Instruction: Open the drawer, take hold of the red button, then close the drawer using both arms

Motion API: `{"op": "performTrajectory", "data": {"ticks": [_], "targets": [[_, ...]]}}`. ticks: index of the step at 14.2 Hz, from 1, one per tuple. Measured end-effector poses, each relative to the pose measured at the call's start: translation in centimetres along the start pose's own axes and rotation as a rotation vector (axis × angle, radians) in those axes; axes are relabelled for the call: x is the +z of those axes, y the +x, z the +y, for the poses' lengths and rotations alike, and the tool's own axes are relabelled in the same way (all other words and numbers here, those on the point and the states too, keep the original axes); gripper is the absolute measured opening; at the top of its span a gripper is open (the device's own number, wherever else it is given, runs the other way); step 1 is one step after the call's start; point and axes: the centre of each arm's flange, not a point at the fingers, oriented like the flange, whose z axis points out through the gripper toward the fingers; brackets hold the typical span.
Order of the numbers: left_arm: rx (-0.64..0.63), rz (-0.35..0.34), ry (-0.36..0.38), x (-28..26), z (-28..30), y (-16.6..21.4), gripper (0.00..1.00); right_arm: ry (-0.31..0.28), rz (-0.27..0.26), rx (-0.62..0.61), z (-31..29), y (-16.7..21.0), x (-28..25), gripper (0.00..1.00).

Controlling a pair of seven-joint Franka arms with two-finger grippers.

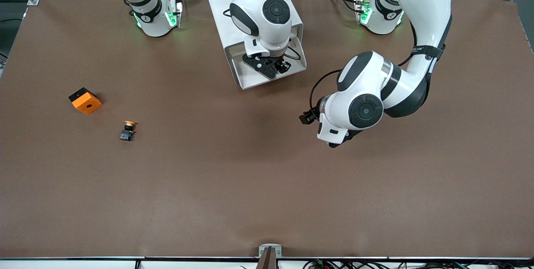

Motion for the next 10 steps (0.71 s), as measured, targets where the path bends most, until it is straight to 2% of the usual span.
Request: {"op": "performTrajectory", "data": {"ticks": [3,6,8,10], "targets": [[0.01,0.0,0.0,0.0,0.0,0.0,1.0,0.018,-0.004,0.009,-0.4,0.4,-1.1,0.42],[0.089,0.001,-0.001,0.0,0.0,0.0,1.0,0.012,-0.029,0.042,-0.7,2.1,-3.6,0.42],[0.11,0.019,-0.009,-0.1,0.1,0.3,1.0,0.01,-0.069,0.039,-0.7,4.7,-6.2,0.42],[0.141,0.069,-0.015,-0.4,0.3,0.5,1.0,0.003,-0.098,-0.005,0.2,8.8,-9.3,0.42]]}}
